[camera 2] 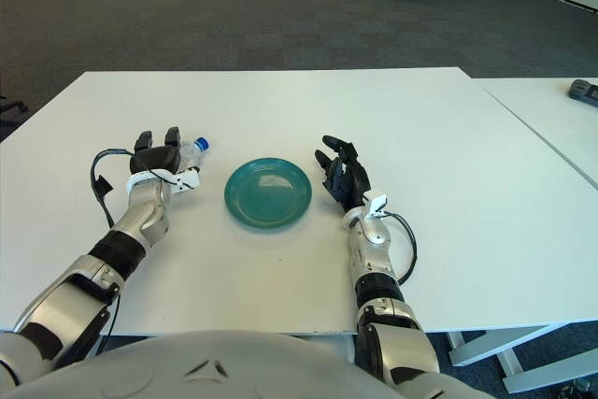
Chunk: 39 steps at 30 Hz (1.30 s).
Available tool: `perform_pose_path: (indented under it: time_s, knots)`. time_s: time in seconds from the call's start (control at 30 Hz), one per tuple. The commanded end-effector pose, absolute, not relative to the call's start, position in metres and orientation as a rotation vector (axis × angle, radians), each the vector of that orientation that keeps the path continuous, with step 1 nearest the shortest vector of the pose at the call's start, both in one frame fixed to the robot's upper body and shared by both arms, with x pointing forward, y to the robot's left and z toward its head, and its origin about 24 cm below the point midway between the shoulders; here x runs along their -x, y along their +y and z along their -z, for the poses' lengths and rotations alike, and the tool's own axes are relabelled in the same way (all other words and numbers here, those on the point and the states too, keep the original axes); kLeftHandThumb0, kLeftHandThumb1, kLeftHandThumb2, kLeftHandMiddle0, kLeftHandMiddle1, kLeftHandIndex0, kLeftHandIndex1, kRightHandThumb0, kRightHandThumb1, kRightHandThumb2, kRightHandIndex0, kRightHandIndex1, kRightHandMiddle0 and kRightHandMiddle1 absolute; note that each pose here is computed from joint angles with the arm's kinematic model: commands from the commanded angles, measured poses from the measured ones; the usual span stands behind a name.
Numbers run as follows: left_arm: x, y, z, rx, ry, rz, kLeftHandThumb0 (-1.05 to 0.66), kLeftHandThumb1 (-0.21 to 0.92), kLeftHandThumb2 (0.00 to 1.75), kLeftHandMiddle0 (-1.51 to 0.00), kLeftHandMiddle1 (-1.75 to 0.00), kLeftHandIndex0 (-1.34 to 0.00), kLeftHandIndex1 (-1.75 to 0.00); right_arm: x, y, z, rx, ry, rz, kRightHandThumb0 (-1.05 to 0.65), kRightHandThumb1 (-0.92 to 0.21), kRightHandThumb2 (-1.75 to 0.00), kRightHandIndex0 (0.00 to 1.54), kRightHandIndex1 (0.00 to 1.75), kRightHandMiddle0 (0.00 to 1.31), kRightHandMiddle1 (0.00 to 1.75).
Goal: Put the bottle into the plate.
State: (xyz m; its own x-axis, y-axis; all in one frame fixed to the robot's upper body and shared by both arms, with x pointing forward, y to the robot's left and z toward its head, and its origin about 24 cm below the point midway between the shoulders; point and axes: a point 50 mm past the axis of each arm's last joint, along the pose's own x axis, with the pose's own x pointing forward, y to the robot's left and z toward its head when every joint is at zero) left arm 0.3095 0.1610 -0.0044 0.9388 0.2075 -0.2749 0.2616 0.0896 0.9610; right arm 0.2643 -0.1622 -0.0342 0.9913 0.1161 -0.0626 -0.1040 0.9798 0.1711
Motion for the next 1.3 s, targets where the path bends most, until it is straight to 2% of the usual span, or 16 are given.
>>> perform_pose_path:
  time_s: [0.0, 0.43, 0.7, 0.8, 0.87, 0.93, 1.0, 1.03, 1.07, 1.1, 1.17, 1.27]
  knots:
    - [-0.32, 0.156, 0.002, -1.491, 0.381, 0.039, -1.05, 0.92, 0.78, 0.0, 0.0, -0.01, 0.0, -0.249, -0.162, 0.053, -0.209, 0.164, -0.085, -0.81, -0.92, -0.97, 0.49, 0.03, 0.05, 0.9]
    - [-0.327, 0.157, 0.021, -1.479, 0.473, 0.086, -1.05, 0.92, 0.78, -0.03, -0.01, -0.03, -0.02, -0.247, -0.162, 0.054, -0.216, 0.154, -0.079, -0.81, -0.92, -0.98, 0.5, 0.03, 0.06, 0.91]
    - [-0.322, 0.159, 0.036, -1.473, 0.521, 0.139, -1.05, 0.92, 0.75, -0.13, -0.03, -0.07, -0.08, -0.245, -0.163, 0.054, -0.212, 0.148, -0.077, -0.81, -0.92, -0.98, 0.5, 0.03, 0.06, 0.91]
    - [-0.317, 0.159, 0.042, -1.472, 0.528, 0.15, -1.05, 0.92, 0.74, -0.19, -0.02, -0.02, -0.25, -0.245, -0.164, 0.054, -0.212, 0.146, -0.076, -0.82, -0.92, -0.98, 0.5, 0.02, 0.06, 0.91]
    - [-0.314, 0.159, 0.046, -1.474, 0.529, 0.159, -1.05, 0.92, 0.7, -0.34, -0.06, -0.01, -0.54, -0.244, -0.164, 0.054, -0.213, 0.144, -0.075, -0.82, -0.92, -0.98, 0.5, 0.02, 0.06, 0.91]
    - [-0.312, 0.159, 0.047, -1.48, 0.523, 0.166, -1.05, 0.92, 0.66, -0.43, -0.1, 0.0, -0.68, -0.244, -0.165, 0.053, -0.213, 0.143, -0.074, -0.82, -0.92, -0.98, 0.5, 0.02, 0.06, 0.91]
    - [-0.311, 0.16, 0.048, -1.486, 0.515, 0.171, -1.05, 0.92, 0.59, -0.44, -0.3, 0.0, -0.81, -0.244, -0.165, 0.053, -0.213, 0.143, -0.074, -0.82, -0.92, -0.98, 0.5, 0.02, 0.05, 0.91]
    - [-0.311, 0.16, 0.049, -1.489, 0.511, 0.173, -1.05, 0.92, 0.53, -0.42, -0.58, 0.0, -0.92, -0.244, -0.165, 0.053, -0.213, 0.143, -0.074, -0.83, -0.92, -0.99, 0.5, 0.02, 0.05, 0.91]
    - [-0.311, 0.16, 0.049, -1.491, 0.507, 0.175, -1.05, 0.92, 0.49, -0.39, -0.78, 0.0, -0.99, -0.244, -0.165, 0.053, -0.212, 0.143, -0.075, -0.83, -0.92, -0.99, 0.5, 0.02, 0.05, 0.91]
    - [-0.311, 0.16, 0.049, -1.493, 0.504, 0.176, -1.04, 0.92, 0.46, -0.39, -0.9, 0.0, -1.04, -0.244, -0.165, 0.053, -0.212, 0.143, -0.075, -0.83, -0.92, -0.99, 0.49, 0.02, 0.05, 0.91]
    - [-0.31, 0.16, 0.05, -1.495, 0.497, 0.178, -1.0, 0.92, 0.35, -0.4, -1.33, -0.01, -1.21, -0.244, -0.166, 0.053, -0.212, 0.142, -0.075, -0.83, -0.92, -0.99, 0.49, 0.02, 0.05, 0.91]
    - [-0.31, 0.161, 0.05, -1.498, 0.485, 0.179, -0.92, 0.9, 0.22, -0.5, -1.61, -0.08, -1.36, -0.244, -0.166, 0.053, -0.211, 0.141, -0.074, -0.83, -0.92, -1.0, 0.49, 0.02, 0.05, 0.91]
